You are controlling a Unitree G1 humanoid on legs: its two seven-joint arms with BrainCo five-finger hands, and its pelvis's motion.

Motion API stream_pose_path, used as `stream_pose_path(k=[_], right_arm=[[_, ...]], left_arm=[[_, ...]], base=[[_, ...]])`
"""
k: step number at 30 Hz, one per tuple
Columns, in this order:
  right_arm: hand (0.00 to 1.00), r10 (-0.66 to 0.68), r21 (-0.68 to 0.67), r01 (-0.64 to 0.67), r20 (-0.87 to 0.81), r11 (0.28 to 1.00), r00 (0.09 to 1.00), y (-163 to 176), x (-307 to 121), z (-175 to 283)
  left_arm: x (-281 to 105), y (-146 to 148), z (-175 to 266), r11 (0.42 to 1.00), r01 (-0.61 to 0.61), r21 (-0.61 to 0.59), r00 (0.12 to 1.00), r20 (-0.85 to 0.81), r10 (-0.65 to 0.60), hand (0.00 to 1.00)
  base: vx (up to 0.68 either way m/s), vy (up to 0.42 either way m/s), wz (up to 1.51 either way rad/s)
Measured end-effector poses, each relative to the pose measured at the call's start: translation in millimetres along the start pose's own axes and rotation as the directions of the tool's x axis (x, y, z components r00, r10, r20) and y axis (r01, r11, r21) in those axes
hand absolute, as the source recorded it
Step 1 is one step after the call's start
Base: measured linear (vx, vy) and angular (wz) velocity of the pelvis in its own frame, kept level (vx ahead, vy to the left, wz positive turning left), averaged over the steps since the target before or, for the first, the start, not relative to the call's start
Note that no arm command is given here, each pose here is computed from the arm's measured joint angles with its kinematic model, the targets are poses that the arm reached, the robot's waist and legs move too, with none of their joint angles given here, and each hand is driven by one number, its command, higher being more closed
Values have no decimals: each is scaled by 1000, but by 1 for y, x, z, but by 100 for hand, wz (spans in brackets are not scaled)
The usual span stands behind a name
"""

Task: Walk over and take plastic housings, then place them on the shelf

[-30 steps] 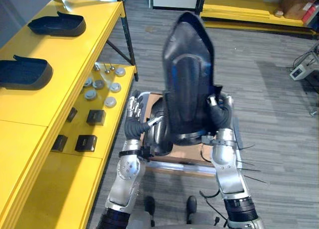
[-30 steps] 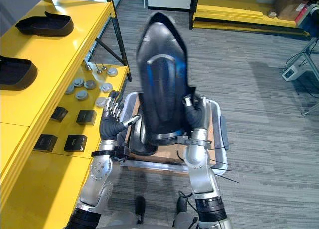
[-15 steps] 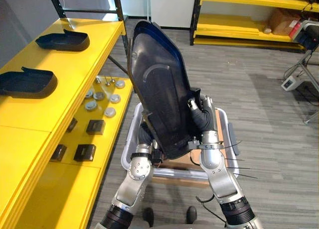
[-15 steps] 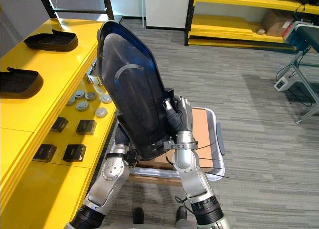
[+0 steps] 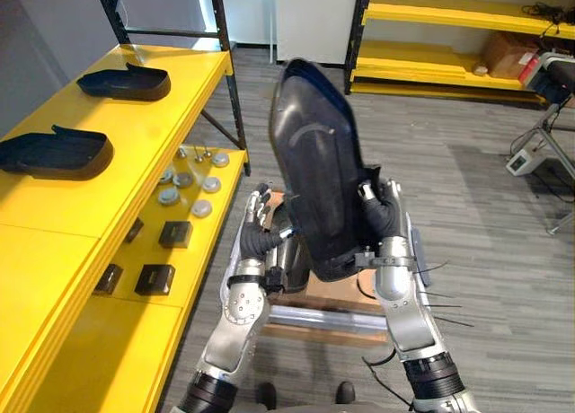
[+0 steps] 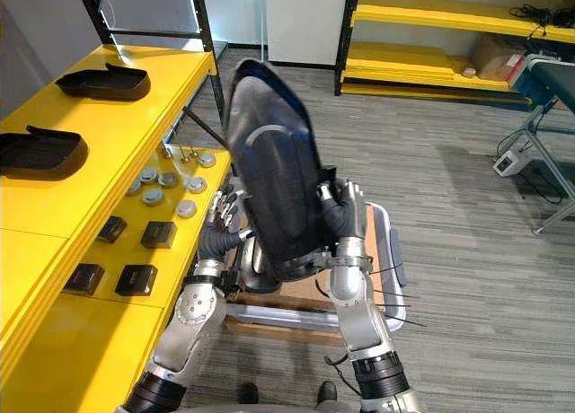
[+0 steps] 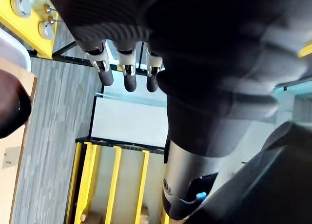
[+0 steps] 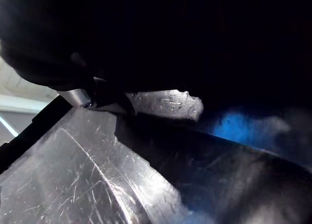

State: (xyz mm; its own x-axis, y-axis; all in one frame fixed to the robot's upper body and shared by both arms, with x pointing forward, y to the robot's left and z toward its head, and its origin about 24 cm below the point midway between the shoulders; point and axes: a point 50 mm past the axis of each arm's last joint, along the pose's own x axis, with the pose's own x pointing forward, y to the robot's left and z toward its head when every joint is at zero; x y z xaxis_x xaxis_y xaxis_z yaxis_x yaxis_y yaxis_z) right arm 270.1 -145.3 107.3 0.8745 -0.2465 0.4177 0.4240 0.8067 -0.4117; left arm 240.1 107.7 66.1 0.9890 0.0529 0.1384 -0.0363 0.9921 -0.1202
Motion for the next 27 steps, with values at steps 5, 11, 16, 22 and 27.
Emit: stream_pose_path(k=[5, 11, 16, 22, 27], right_arm=[[100, -58, -15, 57, -21, 998, 998, -10, 3, -6], [100, -60, -16, 60, -23, 998, 998, -10, 3, -6], [100, -32, -26, 32, -2, 999, 999, -4, 1, -2], [100, 40, -36, -40, 16, 999, 999, 11, -2, 2], [100, 97, -45, -95, 24, 994, 995, 24, -4, 5]], left_arm=[[-5, 7, 3, 1000, -19, -6, 1000, 9, 19, 0], [-5, 6, 4, 1000, -22, -21, 1000, 14, 22, 0], [-7, -2, 6, 998, 30, -57, 999, 14, -29, 0], [-12, -26, 8, 977, 140, -158, 990, 9, -140, 0], [-14, -38, 9, 965, 188, -183, 982, 10, -190, 0]], base=[[-9, -14, 7], [-7, -11, 4], [0, 0, 0], [0, 0, 0], [0, 0, 0]])
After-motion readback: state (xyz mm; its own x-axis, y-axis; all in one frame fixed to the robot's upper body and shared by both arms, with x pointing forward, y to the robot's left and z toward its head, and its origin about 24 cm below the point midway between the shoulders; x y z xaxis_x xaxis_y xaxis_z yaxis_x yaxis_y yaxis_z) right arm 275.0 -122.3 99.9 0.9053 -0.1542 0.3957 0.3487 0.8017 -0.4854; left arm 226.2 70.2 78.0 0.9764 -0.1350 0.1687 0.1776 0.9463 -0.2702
